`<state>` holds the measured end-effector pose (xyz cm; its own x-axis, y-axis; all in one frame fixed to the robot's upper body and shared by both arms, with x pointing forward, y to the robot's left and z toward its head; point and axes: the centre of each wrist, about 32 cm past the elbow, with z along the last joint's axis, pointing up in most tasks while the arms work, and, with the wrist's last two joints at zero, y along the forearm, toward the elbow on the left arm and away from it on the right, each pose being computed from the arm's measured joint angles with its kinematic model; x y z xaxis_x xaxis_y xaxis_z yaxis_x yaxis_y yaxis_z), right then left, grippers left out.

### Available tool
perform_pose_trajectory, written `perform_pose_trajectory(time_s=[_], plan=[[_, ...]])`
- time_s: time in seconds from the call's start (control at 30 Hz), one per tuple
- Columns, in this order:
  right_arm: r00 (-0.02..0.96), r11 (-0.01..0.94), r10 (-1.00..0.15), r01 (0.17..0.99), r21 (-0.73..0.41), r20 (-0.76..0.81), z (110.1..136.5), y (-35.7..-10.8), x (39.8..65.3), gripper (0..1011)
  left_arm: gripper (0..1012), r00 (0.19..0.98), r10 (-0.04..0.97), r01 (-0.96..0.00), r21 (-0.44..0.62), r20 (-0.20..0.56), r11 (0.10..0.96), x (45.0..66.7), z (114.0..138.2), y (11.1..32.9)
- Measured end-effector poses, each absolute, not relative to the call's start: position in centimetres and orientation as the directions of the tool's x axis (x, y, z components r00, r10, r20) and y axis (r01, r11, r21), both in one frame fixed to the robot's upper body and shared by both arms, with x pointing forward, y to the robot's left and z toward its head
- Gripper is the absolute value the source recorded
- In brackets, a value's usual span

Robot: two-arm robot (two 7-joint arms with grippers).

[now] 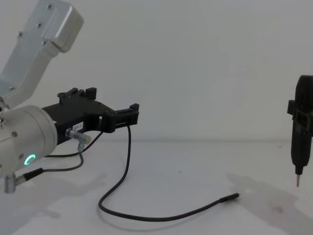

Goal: Pick up the data cable with the one hand.

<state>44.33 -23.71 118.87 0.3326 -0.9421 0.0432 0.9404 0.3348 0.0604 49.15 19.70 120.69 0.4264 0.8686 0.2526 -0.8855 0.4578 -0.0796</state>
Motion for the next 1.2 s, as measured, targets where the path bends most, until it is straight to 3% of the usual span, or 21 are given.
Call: perform_pose_trajectory(time_s=[0.57, 0.9, 1.2], plan=[[0.333, 0.335, -0.942, 0.94, 0.06, 0.043, 118.9, -23.7, 44.3, 268, 1001, 0.582, 0.735, -0.787, 0.014, 0.348, 0.617, 48.8, 122.8, 20.3], [0.333, 0.335, -0.942, 0.94, 0.06, 0.043, 118.9, -23.7, 44.3, 268, 1001, 0.697, 0.575, -0.681, 0.144, 0.429, 0.718, 48.5, 124.9, 21.1], [0.333, 0.335, -0.942, 0.94, 0.06, 0.043, 118.9, -23.7, 44.3, 268, 1001, 0.766, 0.453, -0.601, 0.259, 0.457, 0.756, 48.3, 126.1, 21.4]])
